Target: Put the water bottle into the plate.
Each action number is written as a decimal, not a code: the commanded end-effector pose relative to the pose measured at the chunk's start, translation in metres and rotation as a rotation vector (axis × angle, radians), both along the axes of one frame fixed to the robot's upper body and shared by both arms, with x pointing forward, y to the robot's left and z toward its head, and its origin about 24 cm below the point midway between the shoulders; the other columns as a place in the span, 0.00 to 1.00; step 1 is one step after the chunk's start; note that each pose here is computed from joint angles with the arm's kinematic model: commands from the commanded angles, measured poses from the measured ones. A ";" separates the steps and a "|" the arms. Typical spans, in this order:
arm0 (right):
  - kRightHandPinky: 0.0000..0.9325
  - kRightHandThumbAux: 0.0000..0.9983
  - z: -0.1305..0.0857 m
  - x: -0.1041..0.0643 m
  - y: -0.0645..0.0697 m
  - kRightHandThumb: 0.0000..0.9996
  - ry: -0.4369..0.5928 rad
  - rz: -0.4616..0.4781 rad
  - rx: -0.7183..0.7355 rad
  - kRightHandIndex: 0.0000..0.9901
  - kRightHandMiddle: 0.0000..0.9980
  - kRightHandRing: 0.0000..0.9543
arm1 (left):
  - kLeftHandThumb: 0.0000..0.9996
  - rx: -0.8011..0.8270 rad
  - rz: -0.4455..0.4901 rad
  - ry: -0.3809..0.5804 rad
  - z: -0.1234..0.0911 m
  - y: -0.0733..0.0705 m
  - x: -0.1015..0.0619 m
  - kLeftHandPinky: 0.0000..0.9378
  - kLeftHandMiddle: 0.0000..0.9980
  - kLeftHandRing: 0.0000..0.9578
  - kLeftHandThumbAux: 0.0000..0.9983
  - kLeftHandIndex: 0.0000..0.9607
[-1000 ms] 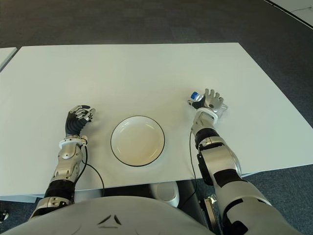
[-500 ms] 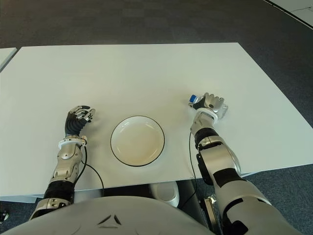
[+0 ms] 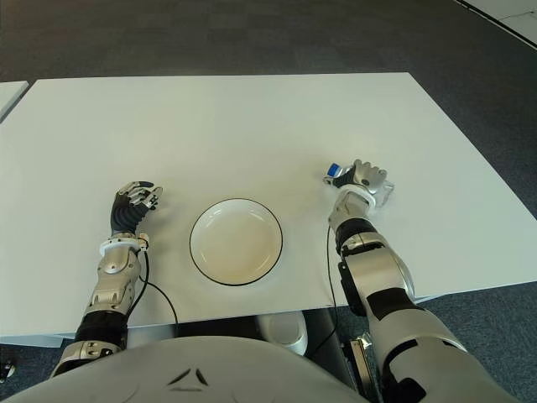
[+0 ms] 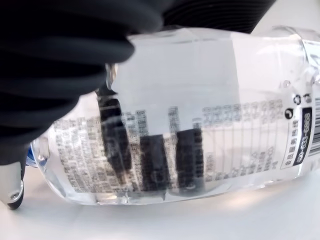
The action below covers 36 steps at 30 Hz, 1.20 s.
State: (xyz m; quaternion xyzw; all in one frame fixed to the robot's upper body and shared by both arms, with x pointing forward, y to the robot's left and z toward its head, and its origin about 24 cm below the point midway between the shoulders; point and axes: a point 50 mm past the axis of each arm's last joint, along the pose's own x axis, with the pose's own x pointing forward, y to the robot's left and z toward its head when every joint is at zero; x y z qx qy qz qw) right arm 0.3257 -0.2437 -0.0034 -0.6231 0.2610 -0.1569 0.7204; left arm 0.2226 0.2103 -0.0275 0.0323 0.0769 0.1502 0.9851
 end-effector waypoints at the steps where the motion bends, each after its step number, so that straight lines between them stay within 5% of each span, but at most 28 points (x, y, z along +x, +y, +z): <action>1: 0.88 0.70 -0.074 -0.066 0.005 0.73 0.315 -0.117 0.200 0.45 0.78 0.83 | 0.71 -0.029 0.029 0.065 -0.012 0.004 -0.010 0.64 0.64 0.65 0.71 0.45; 18: 0.95 0.70 -0.073 -0.064 0.006 0.73 0.232 -0.121 0.251 0.44 0.84 0.89 | 0.71 -0.025 0.027 0.046 -0.009 0.005 -0.009 0.64 0.64 0.64 0.71 0.45; 36: 0.87 0.71 -0.053 -0.041 0.030 0.72 -0.107 -0.135 0.386 0.45 0.81 0.85 | 0.71 -0.043 0.034 0.051 -0.009 0.009 -0.008 0.67 0.67 0.68 0.71 0.45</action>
